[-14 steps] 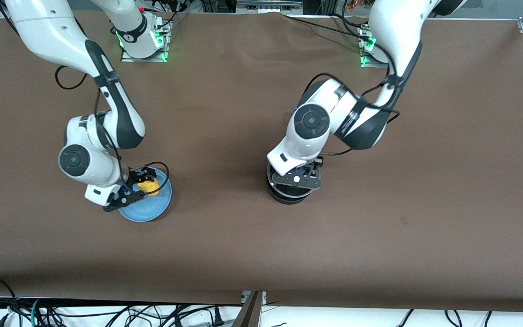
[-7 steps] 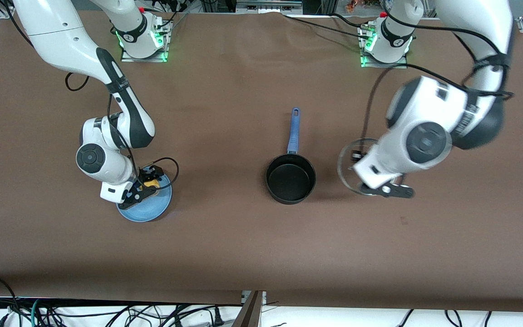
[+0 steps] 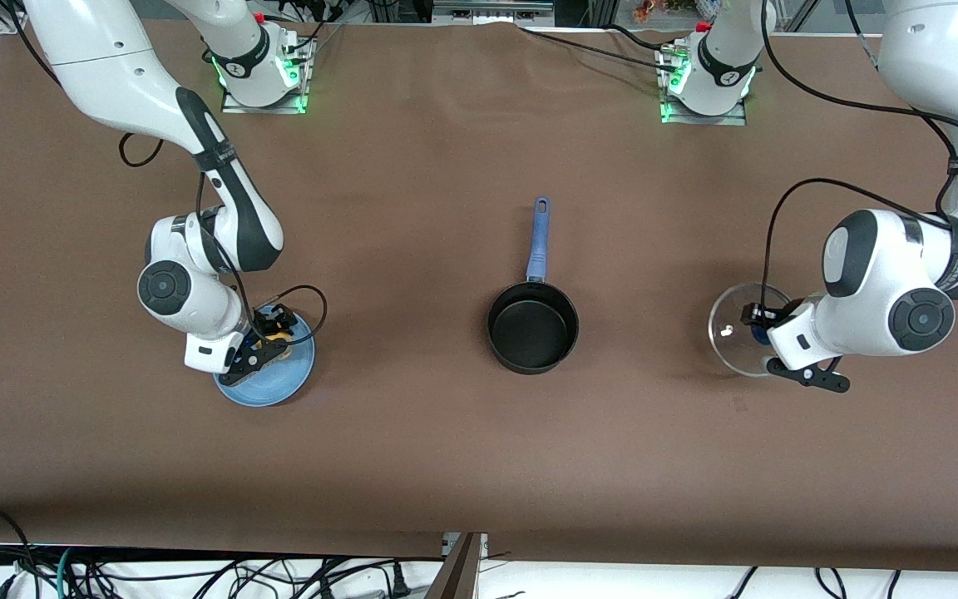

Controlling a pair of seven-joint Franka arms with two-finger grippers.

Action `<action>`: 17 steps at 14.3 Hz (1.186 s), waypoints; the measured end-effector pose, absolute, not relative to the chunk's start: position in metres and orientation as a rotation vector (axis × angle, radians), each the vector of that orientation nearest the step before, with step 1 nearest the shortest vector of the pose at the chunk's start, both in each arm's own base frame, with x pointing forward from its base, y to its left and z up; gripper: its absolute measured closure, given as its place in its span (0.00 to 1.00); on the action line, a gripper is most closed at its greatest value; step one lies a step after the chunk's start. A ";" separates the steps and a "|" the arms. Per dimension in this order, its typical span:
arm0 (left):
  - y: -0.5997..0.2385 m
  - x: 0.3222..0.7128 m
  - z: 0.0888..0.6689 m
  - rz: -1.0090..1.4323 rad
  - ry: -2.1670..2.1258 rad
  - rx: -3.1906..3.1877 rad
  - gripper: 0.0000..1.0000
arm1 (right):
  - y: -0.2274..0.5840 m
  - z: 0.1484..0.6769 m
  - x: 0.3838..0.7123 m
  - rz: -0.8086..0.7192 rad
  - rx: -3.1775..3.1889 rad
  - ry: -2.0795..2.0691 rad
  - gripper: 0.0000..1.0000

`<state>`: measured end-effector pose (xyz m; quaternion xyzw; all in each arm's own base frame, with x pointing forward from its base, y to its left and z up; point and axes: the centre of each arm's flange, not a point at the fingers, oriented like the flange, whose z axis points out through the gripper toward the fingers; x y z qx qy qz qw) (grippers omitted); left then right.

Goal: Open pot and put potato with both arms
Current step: 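Lift the glass lid with the left gripper and set it beside the pot, then carry the potato with the right gripper over the pot while the left gripper withdraws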

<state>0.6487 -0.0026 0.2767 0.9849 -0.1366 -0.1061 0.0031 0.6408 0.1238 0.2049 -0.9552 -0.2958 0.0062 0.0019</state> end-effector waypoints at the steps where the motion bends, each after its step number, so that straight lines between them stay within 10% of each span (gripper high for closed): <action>1: 0.003 0.641 0.254 -0.272 -0.453 3.094 0.40 | 0.124 0.206 0.641 0.017 -2.997 -0.929 0.36; 5: -0.006 0.611 0.203 -0.178 -0.506 3.087 0.40 | 0.124 0.207 0.642 0.010 -2.997 -0.931 0.38; 9: -0.010 0.613 0.212 -0.176 -0.525 3.085 0.09 | 0.128 0.226 0.652 -0.049 -2.999 -0.928 0.38; 17: -0.022 0.616 0.412 -0.373 -0.532 3.124 0.00 | 0.314 0.354 0.623 -0.019 -3.011 -0.356 0.38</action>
